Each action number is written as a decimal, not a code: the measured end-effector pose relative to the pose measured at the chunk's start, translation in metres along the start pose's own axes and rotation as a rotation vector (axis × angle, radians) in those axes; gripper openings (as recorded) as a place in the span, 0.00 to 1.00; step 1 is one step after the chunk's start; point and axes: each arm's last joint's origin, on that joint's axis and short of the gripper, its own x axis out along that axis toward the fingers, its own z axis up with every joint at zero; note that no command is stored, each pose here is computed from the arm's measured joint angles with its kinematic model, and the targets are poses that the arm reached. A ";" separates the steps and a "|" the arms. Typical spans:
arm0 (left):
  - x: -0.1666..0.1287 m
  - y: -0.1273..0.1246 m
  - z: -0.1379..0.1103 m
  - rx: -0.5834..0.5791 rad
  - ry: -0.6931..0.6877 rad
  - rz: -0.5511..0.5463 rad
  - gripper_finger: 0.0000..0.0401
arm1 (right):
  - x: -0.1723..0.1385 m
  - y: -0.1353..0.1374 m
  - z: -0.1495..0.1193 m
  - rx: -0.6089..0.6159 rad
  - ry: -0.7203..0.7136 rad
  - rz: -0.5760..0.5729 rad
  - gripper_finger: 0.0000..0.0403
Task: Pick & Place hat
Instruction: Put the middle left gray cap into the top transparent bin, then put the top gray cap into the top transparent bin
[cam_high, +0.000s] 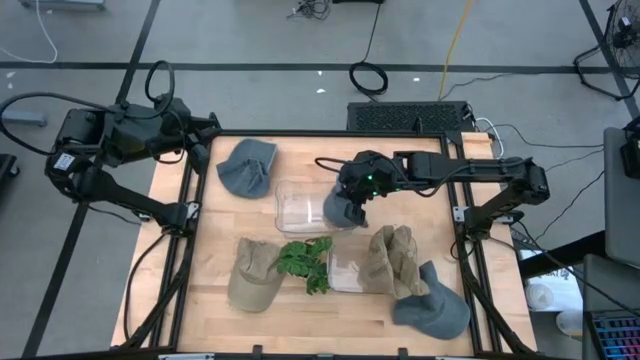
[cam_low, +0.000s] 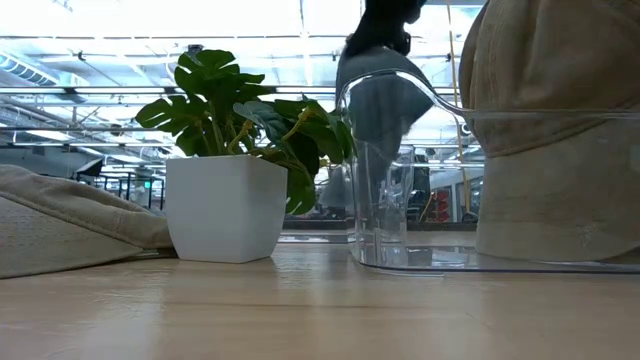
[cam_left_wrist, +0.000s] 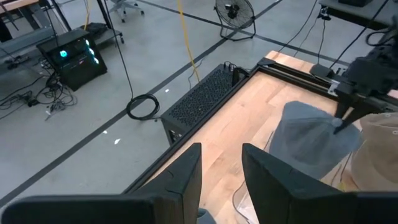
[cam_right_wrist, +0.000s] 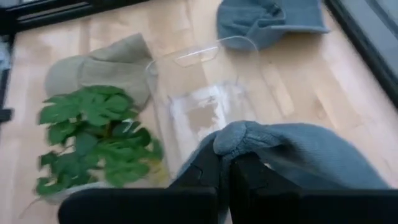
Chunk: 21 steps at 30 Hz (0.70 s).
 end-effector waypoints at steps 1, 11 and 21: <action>0.000 0.000 0.000 -0.002 0.000 0.000 0.31 | 0.004 -0.001 -0.002 0.001 -0.005 -0.003 0.00; 0.000 0.000 0.000 -0.010 0.002 0.000 0.31 | 0.026 -0.005 -0.020 -0.013 -0.019 -0.003 0.01; 0.000 0.000 0.000 -0.010 0.002 0.000 0.31 | 0.000 -0.006 -0.015 -0.058 -0.093 0.009 0.29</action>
